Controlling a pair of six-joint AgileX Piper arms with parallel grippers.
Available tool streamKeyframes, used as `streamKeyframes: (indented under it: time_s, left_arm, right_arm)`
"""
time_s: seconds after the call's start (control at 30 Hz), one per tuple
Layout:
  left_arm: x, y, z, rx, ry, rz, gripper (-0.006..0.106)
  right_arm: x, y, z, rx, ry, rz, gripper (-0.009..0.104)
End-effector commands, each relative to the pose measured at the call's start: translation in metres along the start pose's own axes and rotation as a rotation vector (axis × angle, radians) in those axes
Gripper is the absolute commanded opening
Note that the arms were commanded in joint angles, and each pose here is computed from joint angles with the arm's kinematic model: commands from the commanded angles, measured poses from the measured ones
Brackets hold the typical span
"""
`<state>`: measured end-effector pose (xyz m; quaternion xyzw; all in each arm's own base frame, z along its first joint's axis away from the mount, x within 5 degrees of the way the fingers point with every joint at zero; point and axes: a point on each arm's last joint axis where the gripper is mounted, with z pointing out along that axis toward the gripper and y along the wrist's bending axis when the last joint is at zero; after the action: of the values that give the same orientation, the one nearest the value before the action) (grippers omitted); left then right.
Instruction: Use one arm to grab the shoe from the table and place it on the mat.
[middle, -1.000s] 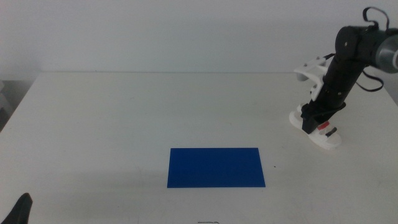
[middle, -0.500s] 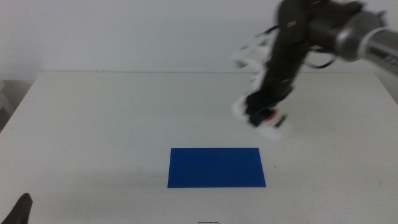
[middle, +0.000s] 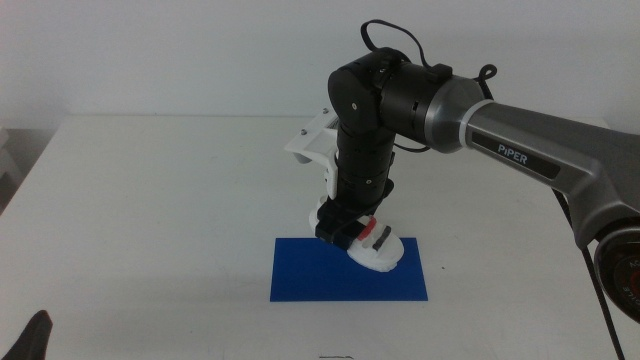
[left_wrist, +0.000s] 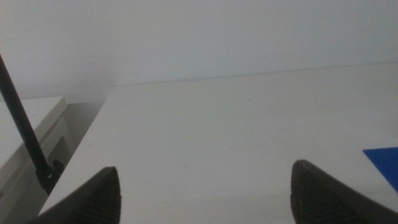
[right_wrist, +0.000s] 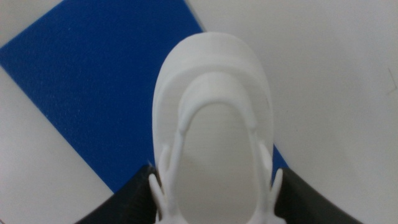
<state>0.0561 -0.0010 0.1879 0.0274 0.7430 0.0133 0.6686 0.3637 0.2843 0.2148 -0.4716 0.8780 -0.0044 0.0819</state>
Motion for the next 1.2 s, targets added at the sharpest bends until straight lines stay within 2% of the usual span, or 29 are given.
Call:
streamKeyframes:
  time_s: [0.0,0.27,0.37,0.47,0.67,0.93,1.0,1.03,1.17]
  left_arm:
    - [-0.010,0.000,-0.002,0.000,-0.105,-0.023,0.094]
    - [-0.010,0.000,-0.002,0.000,-0.105,-0.023,0.094]
    - [-0.010,0.000,-0.002,0.000,-0.105,-0.023,0.094]
    - [-0.010,0.000,-0.002,0.000,-0.105,-0.023,0.094]
    - [-0.010,0.000,-0.002,0.000,-0.105,-0.023,0.094]
    - [-0.010,0.000,-0.002,0.000,-0.105,-0.023,0.094]
    - [-0.010,0.000,-0.002,0.000,-0.105,-0.023,0.094]
    - [-0.010,0.000,-0.002,0.000,-0.105,-0.023,0.094]
    - [-0.010,0.000,-0.002,0.000,-0.105,-0.023,0.094]
  right_arm:
    - [0.000,-0.003,-0.040,0.038,-0.072,0.040,-0.001]
    - [0.000,-0.002,-0.040,0.016,-0.075,0.246,-0.001]
    - [0.001,0.002,-0.040,-0.031,-0.061,0.403,-0.001]
    - [0.001,0.008,-0.040,-0.107,-0.027,0.712,-0.001]
    - [0.004,0.000,-0.039,-0.018,-0.029,1.364,-0.001]
    - [0.005,0.000,-0.039,-0.024,-0.023,2.268,-0.001]
    - [0.005,-0.001,-0.039,-0.023,-0.026,2.418,-0.001]
    - [0.005,-0.002,-0.039,-0.011,-0.036,2.446,-0.001]
    - [0.006,-0.006,-0.034,0.062,-0.106,2.416,-0.001]
